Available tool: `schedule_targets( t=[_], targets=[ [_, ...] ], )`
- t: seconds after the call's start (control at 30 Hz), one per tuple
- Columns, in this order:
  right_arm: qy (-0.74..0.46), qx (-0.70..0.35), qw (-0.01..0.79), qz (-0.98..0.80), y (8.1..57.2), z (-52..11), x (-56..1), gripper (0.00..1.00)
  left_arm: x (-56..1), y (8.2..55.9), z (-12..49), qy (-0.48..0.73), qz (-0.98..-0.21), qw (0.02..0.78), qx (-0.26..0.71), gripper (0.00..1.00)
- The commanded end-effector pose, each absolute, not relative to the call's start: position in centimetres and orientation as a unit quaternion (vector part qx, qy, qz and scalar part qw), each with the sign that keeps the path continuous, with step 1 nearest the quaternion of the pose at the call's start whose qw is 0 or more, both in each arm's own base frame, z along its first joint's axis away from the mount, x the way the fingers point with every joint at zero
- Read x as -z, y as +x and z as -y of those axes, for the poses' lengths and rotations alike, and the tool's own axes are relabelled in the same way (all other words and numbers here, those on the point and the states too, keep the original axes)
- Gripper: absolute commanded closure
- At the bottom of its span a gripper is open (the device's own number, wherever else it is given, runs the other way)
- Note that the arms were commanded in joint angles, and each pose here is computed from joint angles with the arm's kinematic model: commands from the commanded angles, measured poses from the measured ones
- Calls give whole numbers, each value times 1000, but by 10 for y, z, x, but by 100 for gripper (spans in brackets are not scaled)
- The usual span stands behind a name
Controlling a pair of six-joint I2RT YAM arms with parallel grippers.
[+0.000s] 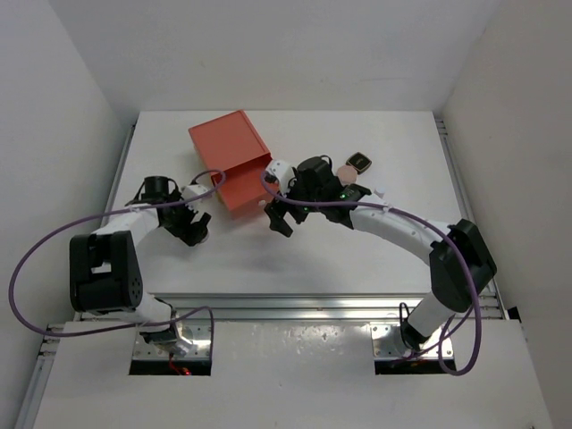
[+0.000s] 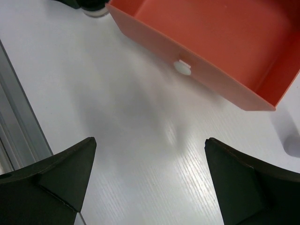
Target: Organize the makeup
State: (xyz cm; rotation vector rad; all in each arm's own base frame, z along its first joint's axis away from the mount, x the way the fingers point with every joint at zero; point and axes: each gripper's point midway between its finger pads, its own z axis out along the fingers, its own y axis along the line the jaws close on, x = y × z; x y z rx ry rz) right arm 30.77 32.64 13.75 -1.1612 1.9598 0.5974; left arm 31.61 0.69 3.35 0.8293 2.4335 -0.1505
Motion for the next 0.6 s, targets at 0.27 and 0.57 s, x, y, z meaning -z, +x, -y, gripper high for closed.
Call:
schedule_targets(
  t=[0.27,0.57],
  targets=[
    [-448,-206,392,-777,311,-314,-136,1,-13,315,22,336,-899,271,71,6],
    [-449,-196,390,-780,313,-311,-133,1,-9,318,24,328,-901,272,78,33]
  ],
)
